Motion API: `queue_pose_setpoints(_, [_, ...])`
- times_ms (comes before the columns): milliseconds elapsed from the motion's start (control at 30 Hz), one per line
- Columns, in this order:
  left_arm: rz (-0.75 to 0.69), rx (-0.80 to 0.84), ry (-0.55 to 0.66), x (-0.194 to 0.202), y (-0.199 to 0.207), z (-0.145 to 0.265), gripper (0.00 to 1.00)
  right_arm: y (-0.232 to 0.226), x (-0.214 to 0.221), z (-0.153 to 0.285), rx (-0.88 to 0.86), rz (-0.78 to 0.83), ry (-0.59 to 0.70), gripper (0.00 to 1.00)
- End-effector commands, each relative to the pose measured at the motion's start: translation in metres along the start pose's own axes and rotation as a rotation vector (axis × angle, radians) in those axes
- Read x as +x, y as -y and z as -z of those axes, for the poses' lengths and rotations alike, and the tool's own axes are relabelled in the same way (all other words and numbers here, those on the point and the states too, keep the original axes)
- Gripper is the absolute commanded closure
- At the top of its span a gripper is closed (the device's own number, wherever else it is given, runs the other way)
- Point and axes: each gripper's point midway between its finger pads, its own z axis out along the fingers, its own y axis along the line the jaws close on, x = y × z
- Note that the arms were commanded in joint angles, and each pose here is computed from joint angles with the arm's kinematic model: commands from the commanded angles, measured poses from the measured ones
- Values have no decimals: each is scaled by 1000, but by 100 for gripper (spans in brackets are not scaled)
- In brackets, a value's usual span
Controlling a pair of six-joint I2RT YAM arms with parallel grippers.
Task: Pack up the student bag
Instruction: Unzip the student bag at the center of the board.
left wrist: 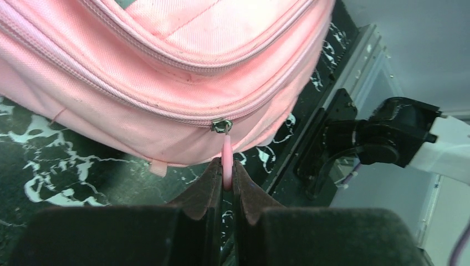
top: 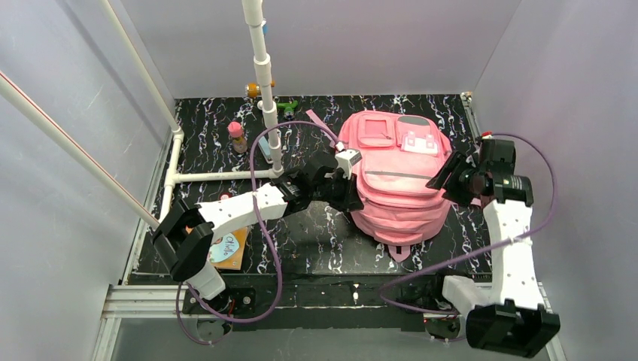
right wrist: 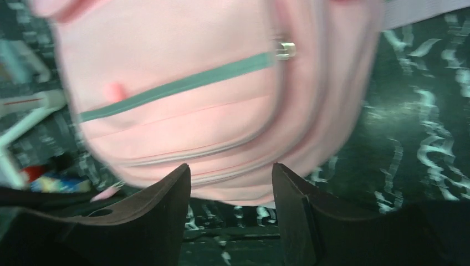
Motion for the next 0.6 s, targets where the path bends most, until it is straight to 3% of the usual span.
queue_pose_setpoints(0, [3, 164, 59, -28, 43, 5, 100, -66, 30, 28, -345, -223, -63, 33])
queue_pose_setpoints(133, [36, 228, 46, -25, 60, 1, 100, -83, 28, 21, -477, -394, -18, 30])
queue_pose_setpoints(233, [50, 260, 49, -25, 69, 0, 100, -86, 45, 8, -511, -470, -111, 32])
queue_pose_setpoints(567, [38, 278, 41, -23, 78, -3, 100, -76, 65, -1, -475, -555, -146, 39])
